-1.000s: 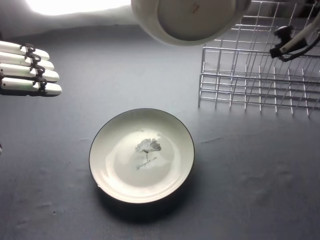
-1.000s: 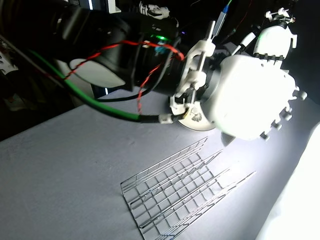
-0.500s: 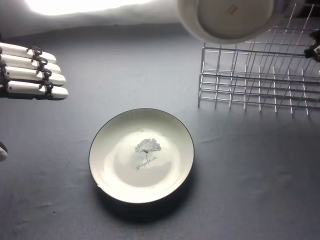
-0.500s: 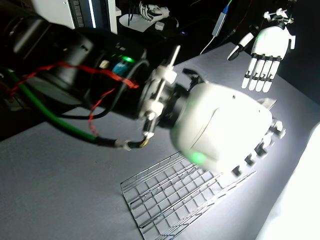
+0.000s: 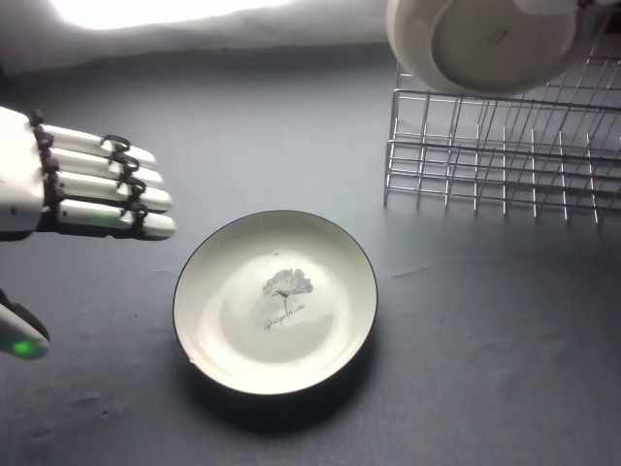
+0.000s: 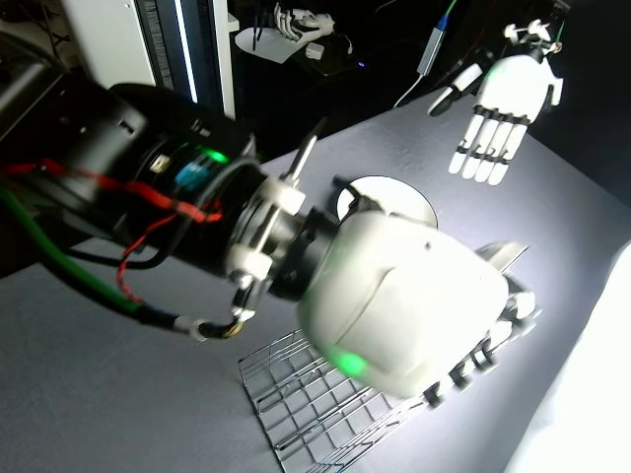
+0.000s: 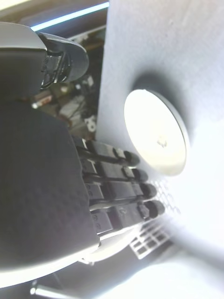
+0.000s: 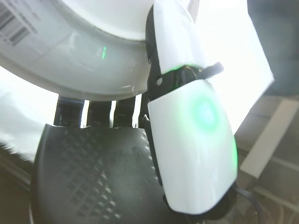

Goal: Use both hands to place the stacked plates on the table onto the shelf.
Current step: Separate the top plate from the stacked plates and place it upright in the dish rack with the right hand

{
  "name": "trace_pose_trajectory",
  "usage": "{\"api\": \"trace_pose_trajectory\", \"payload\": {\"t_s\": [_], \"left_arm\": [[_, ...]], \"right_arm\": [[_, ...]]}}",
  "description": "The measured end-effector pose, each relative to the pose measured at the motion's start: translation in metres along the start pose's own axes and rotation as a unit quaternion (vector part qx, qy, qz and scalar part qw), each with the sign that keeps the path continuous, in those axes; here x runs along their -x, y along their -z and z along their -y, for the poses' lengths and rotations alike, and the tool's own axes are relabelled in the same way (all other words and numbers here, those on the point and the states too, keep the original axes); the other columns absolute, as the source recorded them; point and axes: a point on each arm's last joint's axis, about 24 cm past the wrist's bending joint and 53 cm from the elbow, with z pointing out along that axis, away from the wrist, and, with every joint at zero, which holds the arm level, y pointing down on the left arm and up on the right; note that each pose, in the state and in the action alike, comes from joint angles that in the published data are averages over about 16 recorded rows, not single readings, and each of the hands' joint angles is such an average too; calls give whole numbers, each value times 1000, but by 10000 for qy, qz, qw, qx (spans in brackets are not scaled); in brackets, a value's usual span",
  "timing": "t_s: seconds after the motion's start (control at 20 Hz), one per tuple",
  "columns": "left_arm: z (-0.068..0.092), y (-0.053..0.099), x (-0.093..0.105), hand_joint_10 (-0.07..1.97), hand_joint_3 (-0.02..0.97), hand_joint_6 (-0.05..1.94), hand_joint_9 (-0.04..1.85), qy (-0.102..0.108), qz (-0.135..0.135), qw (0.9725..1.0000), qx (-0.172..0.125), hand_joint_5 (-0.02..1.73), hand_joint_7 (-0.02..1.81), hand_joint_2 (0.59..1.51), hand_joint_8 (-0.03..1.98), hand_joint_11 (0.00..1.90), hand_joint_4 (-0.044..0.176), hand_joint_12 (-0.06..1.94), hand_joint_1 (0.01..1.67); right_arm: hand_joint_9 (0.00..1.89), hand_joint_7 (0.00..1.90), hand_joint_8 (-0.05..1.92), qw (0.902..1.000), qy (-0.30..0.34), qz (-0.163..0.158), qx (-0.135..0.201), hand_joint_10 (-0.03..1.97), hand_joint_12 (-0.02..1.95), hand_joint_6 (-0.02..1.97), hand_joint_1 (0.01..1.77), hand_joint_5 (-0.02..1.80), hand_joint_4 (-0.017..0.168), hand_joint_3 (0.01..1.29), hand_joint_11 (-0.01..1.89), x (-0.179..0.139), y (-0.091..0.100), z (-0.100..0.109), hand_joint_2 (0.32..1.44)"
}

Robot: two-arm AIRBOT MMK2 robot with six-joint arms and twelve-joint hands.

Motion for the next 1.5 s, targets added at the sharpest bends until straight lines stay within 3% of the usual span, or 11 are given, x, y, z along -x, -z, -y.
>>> {"api": "trace_pose_trajectory", "payload": {"t_s": [0.4,0.7,0.95,1.05,1.25,1.5], "left_arm": [[17,-28,-21,5,10,19,21,131,-285,9993,-209,19,15,1086,-2,19,-2,13,15],[18,-42,-34,5,10,18,20,213,-437,9986,-191,19,16,1085,-2,19,-3,13,15],[15,-47,-42,5,11,18,19,254,-527,9982,-115,18,18,1084,-3,19,-3,13,15],[14,-49,-44,5,11,18,19,261,-552,9981,-99,18,19,1085,-3,19,-3,13,15],[12,-51,-49,5,11,18,19,267,-598,9978,-67,18,18,1089,-3,19,-3,13,15],[11,-55,-54,6,11,18,19,295,-645,9975,-40,18,16,1089,-4,18,-3,7,15]], "right_arm": [[813,829,919,9979,565,-28,-329,1186,1587,1078,1495,787,-8,10,808,5,12,35,1035],[696,770,643,9941,989,-171,-418,1013,1591,807,1467,714,-7,13,571,-2,17,52,1061],[485,617,384,9895,1375,-343,-301,839,1538,534,1354,554,-6,16,322,-13,16,51,1076],[386,528,253,9866,1566,-425,-191,695,1431,399,1281,464,-5,17,220,-18,15,47,1074],[224,358,80,9765,2057,-632,95,417,1031,200,1068,298,-4,18,75,-32,14,34,1040],[68,143,23,9471,2963,-1052,648,196,537,92,815,112,-4,19,26,-62,16,16,949]]}}
